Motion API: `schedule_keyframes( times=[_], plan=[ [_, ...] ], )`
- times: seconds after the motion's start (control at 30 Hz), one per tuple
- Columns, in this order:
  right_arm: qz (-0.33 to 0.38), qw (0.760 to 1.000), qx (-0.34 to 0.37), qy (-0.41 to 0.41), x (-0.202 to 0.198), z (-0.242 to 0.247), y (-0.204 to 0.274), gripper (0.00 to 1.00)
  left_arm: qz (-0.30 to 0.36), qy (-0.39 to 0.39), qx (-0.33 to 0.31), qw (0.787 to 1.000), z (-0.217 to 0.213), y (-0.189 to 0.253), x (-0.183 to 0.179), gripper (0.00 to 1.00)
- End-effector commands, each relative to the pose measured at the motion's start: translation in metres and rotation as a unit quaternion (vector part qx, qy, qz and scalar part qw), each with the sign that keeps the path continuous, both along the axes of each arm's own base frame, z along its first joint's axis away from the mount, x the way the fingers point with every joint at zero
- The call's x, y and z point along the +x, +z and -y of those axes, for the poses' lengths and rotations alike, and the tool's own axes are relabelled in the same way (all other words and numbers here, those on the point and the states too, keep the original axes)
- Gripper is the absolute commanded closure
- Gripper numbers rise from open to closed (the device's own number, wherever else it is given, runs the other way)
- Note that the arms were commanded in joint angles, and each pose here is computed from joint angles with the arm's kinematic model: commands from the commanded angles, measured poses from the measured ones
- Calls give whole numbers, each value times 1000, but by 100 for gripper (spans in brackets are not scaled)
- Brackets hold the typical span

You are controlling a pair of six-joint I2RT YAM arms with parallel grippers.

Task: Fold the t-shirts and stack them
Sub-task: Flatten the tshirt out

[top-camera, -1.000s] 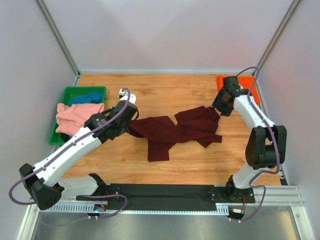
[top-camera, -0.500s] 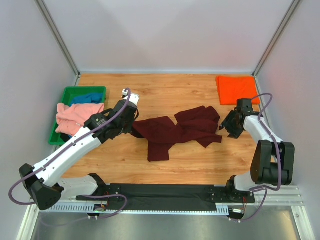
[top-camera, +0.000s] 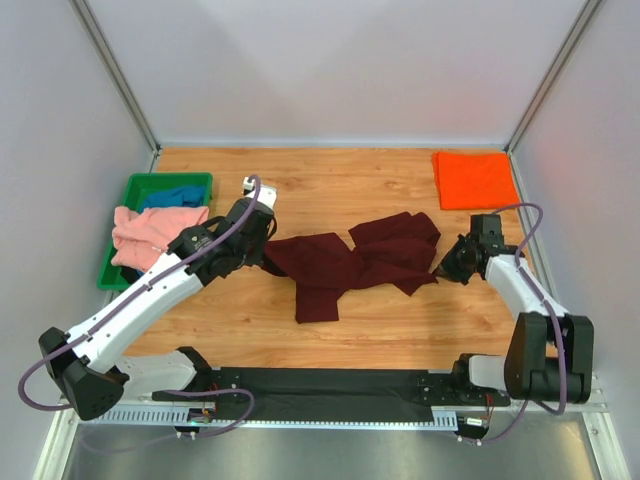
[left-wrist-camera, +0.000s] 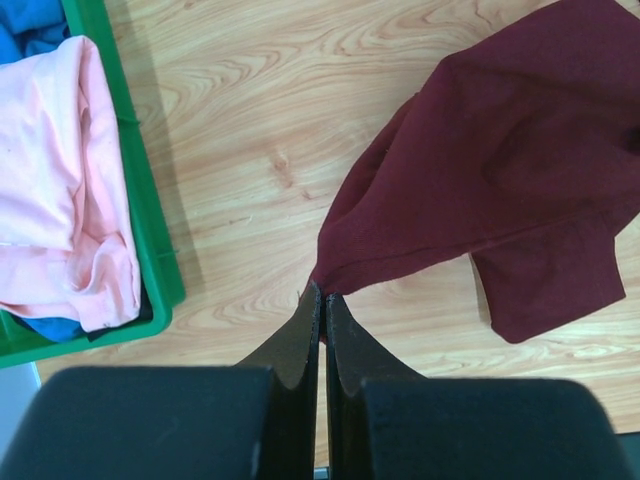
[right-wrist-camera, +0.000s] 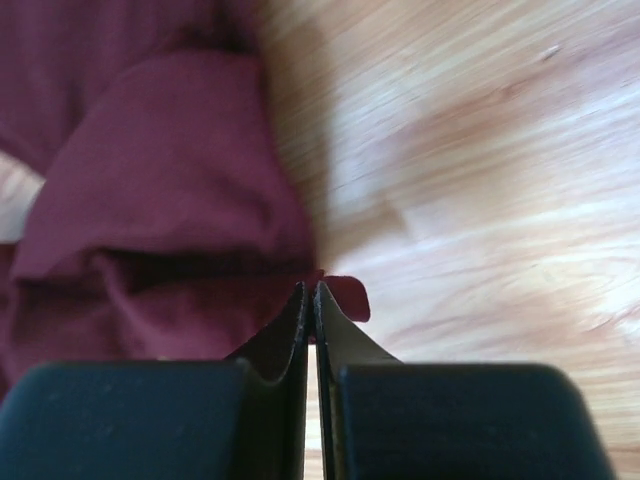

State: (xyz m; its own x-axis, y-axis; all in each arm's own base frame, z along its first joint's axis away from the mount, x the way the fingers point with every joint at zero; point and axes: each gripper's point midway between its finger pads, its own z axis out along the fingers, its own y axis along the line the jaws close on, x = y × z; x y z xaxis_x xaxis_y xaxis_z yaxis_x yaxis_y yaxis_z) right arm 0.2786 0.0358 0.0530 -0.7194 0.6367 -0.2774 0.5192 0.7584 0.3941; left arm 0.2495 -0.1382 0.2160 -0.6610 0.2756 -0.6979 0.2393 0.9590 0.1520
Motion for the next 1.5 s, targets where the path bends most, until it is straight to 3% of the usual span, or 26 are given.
schedule_keyframes(
  times=[0.0, 0.17, 0.4, 0.63, 0.87, 1.0, 1.17, 1.2, 1.33, 1.47],
  plan=[
    [40, 998, 36, 26, -5, -22, 26, 100, 17, 10, -8, 1000, 1, 14, 8, 100],
    [69, 997, 8, 22, -18, -16, 67, 100, 42, 43, 38, 997, -20, 30, 16, 100],
    [140, 989, -46, -27, -23, 7, 146, 100, 76, 48, 17, 996, -29, 67, 14, 100],
    [168, 984, -52, -43, -34, 11, 179, 100, 82, 42, 2, 996, -29, 75, 11, 100],
    [142, 989, -35, -35, -20, 5, 151, 100, 54, 17, 10, 998, -19, 51, 13, 100],
    [127, 992, -7, -16, 15, -5, 124, 100, 18, 10, -5, 1000, -7, 30, 24, 100],
    [107, 994, 8, -1, 78, -11, 93, 99, -41, 70, -10, 997, -15, 5, 49, 100],
    [99, 995, 1, 6, 86, -9, 86, 97, -58, 68, -13, 996, -13, -1, 51, 100],
    [75, 996, -33, 38, 112, -1, 78, 67, -110, 60, 6, 992, -12, -27, 57, 100],
    [80, 994, -61, 42, 102, 7, 79, 59, -115, 62, 11, 991, -14, -38, 64, 100]
  ],
)
